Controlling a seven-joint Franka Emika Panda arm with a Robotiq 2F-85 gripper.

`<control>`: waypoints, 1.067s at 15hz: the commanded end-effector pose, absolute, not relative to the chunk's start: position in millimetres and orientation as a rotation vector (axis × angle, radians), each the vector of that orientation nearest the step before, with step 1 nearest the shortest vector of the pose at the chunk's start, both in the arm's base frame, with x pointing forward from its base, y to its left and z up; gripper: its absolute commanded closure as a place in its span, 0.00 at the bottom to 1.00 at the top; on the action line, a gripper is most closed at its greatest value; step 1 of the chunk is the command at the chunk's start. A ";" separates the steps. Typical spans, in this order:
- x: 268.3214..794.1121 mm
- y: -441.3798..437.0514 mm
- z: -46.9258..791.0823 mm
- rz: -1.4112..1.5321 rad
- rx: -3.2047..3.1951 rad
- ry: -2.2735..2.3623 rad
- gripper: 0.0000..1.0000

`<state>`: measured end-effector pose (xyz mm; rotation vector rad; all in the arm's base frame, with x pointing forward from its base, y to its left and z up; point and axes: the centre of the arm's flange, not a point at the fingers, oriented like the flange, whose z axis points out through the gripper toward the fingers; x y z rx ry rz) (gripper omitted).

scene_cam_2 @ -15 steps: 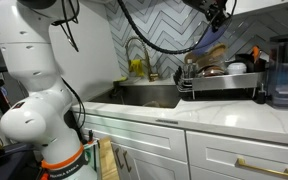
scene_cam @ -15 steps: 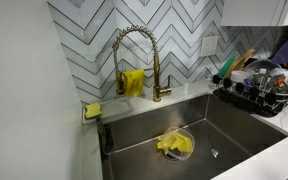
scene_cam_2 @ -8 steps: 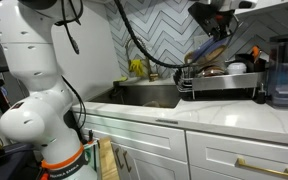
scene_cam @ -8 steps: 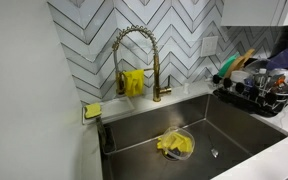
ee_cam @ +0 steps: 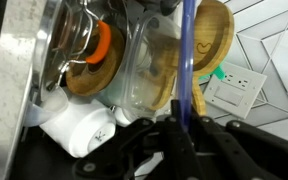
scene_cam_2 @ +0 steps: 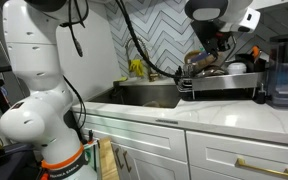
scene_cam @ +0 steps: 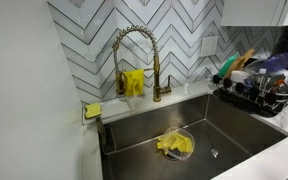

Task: Put the blue lid on the lunch box and then lift the lunch box and put it on the cupboard

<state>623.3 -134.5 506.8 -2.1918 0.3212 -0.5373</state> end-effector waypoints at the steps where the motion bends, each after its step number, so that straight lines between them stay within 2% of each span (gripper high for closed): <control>1: 629.6 -130.0 485.7 -0.597 -2.161 0.312 0.98; 16: 659.9 -116.2 460.7 -0.631 -2.157 0.282 0.98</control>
